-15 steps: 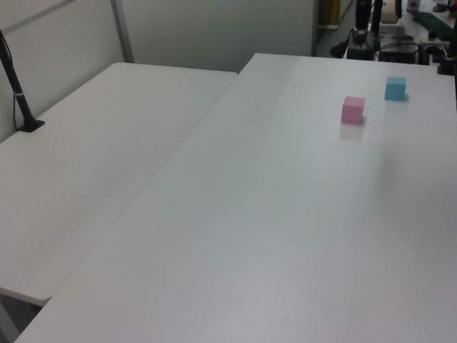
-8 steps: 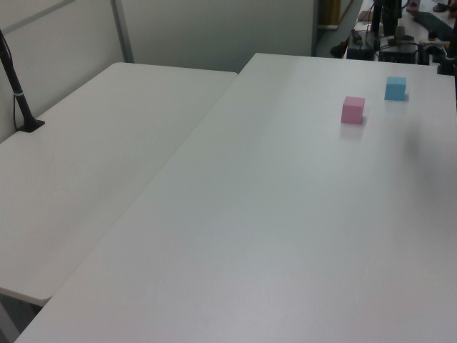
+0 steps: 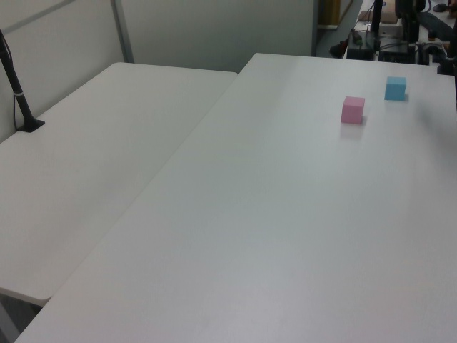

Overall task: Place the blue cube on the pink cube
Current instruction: 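Move the gripper over the light-blue cube and lower it around it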

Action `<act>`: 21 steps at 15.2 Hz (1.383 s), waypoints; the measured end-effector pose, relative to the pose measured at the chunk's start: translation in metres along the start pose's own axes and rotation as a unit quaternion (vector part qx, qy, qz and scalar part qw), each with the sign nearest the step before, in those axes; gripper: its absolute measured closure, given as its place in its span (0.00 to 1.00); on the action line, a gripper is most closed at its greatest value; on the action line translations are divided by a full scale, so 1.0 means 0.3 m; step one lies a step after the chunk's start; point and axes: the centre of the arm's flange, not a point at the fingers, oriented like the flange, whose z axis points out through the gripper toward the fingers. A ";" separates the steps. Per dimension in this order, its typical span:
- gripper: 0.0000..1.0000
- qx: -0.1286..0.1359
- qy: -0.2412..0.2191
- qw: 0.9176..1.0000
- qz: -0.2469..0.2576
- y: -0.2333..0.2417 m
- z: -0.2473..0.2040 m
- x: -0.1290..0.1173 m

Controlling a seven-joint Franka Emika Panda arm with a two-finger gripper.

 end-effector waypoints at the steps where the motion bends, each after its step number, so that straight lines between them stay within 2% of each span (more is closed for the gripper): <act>1: 0.02 0.012 0.020 1.000 -0.014 0.025 0.041 -0.038; 3: 0.01 0.032 0.042 0.998 -0.030 0.054 0.116 -0.081; 4: 0.00 0.035 0.045 0.998 -0.034 0.065 0.157 -0.074; 9: 0.00 0.006 0.054 0.998 -0.014 0.124 0.308 -0.013; 16: 0.00 -0.025 0.046 0.999 0.009 0.200 0.426 -0.047; 21: 0.00 -0.017 0.049 0.998 0.028 0.208 0.526 -0.032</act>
